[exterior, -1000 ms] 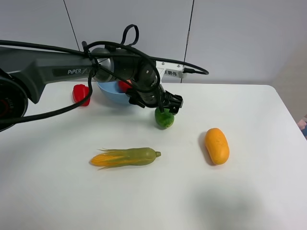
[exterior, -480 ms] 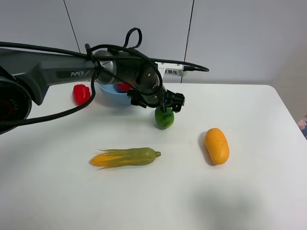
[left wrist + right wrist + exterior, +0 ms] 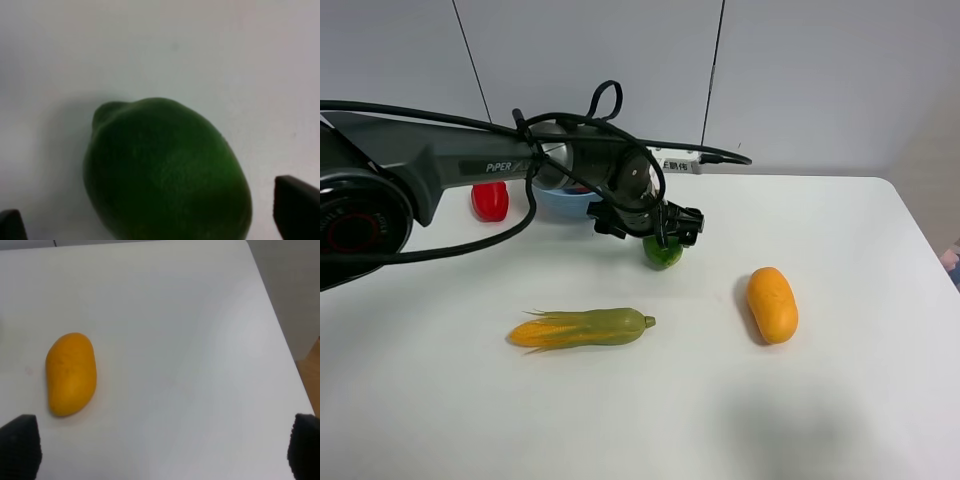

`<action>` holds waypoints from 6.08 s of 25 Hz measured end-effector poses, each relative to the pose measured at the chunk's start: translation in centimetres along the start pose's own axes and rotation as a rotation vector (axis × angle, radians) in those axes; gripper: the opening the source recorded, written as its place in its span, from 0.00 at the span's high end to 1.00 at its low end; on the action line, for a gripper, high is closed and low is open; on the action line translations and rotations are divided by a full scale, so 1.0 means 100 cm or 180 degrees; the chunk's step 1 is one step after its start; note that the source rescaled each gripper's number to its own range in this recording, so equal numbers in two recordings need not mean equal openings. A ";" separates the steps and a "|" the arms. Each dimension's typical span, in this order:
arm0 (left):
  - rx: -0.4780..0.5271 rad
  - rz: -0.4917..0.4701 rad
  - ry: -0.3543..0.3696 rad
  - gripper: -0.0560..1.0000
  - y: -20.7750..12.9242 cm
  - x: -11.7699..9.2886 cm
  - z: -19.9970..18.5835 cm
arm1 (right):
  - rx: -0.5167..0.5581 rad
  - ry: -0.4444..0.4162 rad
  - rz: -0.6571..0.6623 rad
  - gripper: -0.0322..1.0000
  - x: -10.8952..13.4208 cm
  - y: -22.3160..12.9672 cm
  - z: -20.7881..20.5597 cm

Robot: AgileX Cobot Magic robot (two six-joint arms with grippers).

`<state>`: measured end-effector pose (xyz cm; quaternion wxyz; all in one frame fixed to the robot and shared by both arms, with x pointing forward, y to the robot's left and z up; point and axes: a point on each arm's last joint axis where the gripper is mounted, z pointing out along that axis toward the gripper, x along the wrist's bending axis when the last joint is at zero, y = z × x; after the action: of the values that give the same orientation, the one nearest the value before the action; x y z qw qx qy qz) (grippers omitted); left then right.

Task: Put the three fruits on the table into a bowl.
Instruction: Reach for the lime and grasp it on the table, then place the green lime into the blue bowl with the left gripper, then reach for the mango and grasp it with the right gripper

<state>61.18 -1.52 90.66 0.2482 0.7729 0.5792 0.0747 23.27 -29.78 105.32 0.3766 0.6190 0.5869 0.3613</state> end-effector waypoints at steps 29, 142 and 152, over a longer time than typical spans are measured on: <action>-0.0032 0.0004 -0.0037 0.05 -0.012 0.003 0.034 | 0.0000 0.0000 0.0000 0.00 0.000 0.000 0.000; -0.2498 -0.0142 0.1259 0.01 -0.313 0.132 -0.410 | -0.0001 0.0000 0.0000 0.00 0.000 0.000 0.000; -0.2149 -0.0214 0.1223 0.01 -0.317 0.142 -0.379 | -0.0001 -0.0002 -0.0001 0.00 0.000 0.000 0.000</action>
<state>23.19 29.51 106.08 0.3778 0.6002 0.5830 0.3963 23.27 -29.78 105.33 0.3770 0.6190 0.5868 0.3610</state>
